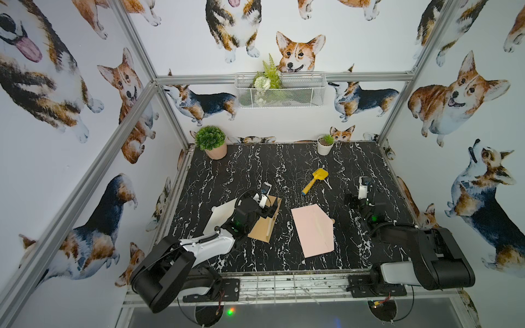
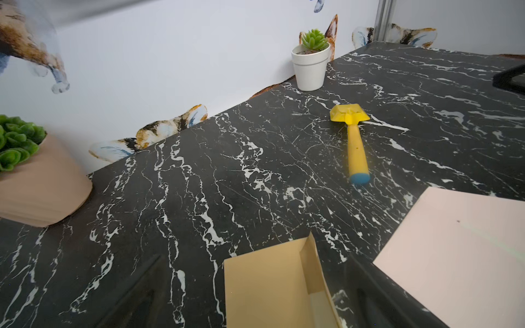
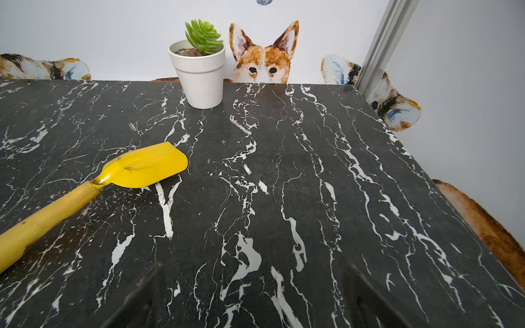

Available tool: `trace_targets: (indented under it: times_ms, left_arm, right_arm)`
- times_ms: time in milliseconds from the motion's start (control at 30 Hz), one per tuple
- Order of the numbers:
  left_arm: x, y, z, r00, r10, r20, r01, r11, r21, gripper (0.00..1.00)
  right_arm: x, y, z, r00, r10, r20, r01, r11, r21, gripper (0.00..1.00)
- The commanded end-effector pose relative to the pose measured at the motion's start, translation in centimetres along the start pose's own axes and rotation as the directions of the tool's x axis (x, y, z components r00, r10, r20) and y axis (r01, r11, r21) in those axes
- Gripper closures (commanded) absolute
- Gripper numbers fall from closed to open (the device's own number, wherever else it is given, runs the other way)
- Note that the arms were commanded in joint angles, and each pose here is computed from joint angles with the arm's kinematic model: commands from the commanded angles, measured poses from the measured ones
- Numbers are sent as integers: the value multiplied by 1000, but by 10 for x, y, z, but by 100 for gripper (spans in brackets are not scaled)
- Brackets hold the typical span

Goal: Take the letter paper out of the envelope
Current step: Pick up the envelope from the center of the board.

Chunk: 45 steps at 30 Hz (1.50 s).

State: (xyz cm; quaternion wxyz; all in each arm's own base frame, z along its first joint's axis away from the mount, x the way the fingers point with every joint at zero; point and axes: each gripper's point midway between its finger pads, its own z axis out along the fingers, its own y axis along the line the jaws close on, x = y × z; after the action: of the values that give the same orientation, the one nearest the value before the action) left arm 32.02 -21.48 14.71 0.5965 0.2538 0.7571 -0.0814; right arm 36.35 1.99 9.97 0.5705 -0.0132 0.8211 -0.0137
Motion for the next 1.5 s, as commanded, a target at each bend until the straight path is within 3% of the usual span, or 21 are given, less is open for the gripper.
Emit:
trace_targets:
  times_ms: [0,233,367,467,733,867,967,1133,1200,1300,1367,1467]
  left_arm:
    - [7,-8,2,1000,-10,-27,11,999,41,0]
    - [8,29,1,999,-40,-14,37,984,-175,0]
    - [11,31,6,986,-144,-87,124,972,-198,0]
    - [8,26,7,982,-121,-148,96,981,-168,0]
    - [7,50,-19,987,-158,1,153,951,-269,0]
    - [8,39,-13,987,-156,-37,144,966,-216,0]
    - [10,37,-9,985,-160,-59,145,967,-210,0]
    - [11,36,-7,985,-162,-65,146,968,-203,0]
    - [10,36,-7,984,-166,-62,150,968,-203,0]
    - [11,36,-7,983,-169,-65,152,967,-205,0]
    - [12,38,-6,983,-169,-68,151,964,-218,0]
    - [12,42,-7,982,-174,-74,151,957,-248,0]
  right_arm:
    - [-7,-1,1,1000,-18,21,18,1000,8,1]
    - [-6,-2,1,1000,-18,20,18,1000,10,0]
    - [-7,-2,1,1000,-18,21,18,1000,9,0]
    - [-6,-2,1,1000,-18,20,18,1000,9,0]
    - [-6,-2,1,1000,-18,19,18,1000,11,1]
    - [-7,-3,0,999,-20,26,20,1000,14,14]
    - [-20,-5,-15,996,-27,91,21,998,62,22]
    - [-26,20,-30,995,-81,59,82,997,-17,36]
    - [-31,26,-33,988,-127,89,128,992,1,36]
    - [-54,67,-50,953,-245,179,257,965,-48,36]
    - [-61,105,-60,947,-281,158,305,940,-155,34]
    - [-65,152,-78,964,-263,37,260,902,-344,34]
